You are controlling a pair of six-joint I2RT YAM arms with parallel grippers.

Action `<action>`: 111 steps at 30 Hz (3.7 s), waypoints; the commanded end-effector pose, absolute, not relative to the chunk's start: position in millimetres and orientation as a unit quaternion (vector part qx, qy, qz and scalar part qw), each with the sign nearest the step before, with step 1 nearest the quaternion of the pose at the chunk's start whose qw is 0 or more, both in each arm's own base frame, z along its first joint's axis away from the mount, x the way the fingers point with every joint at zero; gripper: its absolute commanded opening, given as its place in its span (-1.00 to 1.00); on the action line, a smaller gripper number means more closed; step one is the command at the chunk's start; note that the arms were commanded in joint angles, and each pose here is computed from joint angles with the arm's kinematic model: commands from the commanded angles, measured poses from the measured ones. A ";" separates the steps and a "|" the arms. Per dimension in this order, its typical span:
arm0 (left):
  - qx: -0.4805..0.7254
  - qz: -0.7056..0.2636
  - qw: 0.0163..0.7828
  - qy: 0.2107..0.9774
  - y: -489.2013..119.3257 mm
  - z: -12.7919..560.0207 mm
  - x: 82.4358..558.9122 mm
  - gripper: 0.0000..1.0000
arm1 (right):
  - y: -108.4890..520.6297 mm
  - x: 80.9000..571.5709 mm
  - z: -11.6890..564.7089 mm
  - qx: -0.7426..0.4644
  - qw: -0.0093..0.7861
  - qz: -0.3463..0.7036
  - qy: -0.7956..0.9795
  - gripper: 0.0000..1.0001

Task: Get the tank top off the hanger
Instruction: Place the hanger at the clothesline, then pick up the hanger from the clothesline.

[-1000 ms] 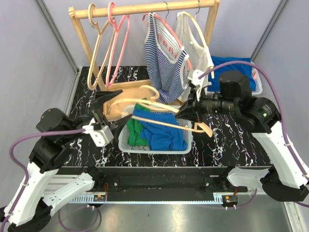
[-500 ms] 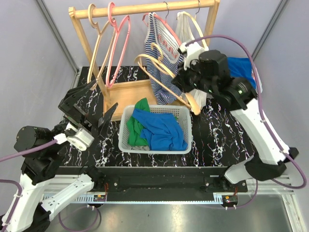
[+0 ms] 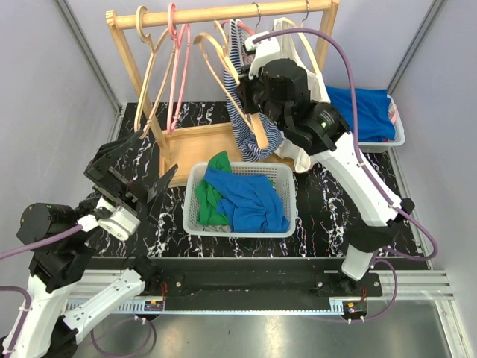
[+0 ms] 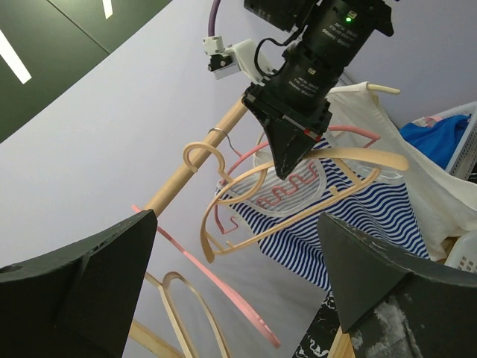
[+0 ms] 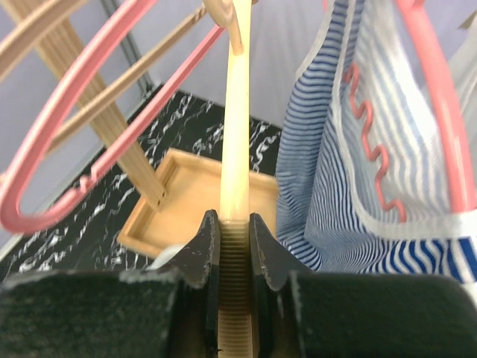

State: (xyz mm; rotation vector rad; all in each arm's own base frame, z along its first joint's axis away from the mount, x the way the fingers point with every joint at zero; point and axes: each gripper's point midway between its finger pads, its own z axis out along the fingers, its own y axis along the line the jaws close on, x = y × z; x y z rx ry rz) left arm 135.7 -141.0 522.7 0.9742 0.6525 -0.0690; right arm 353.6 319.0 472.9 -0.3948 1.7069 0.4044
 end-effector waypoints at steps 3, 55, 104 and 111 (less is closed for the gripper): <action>0.463 -0.028 0.835 0.296 -137.8 521.0 128.5 0.95 | 313.4 373.7 525.3 -0.107 0.687 0.170 0.699 -1.00; 0.485 -0.021 0.822 0.297 -129.4 496.8 113.4 0.94 | 416.7 430.3 493.3 -0.140 0.692 0.267 0.656 -1.00; 0.439 -0.175 0.778 0.413 -180.0 462.2 163.5 0.90 | 255.3 394.7 540.9 -0.176 0.751 0.155 0.617 0.80; 0.451 -0.171 0.781 0.397 -179.8 462.7 156.9 0.89 | 248.0 412.9 538.1 -0.190 0.740 0.163 0.624 0.72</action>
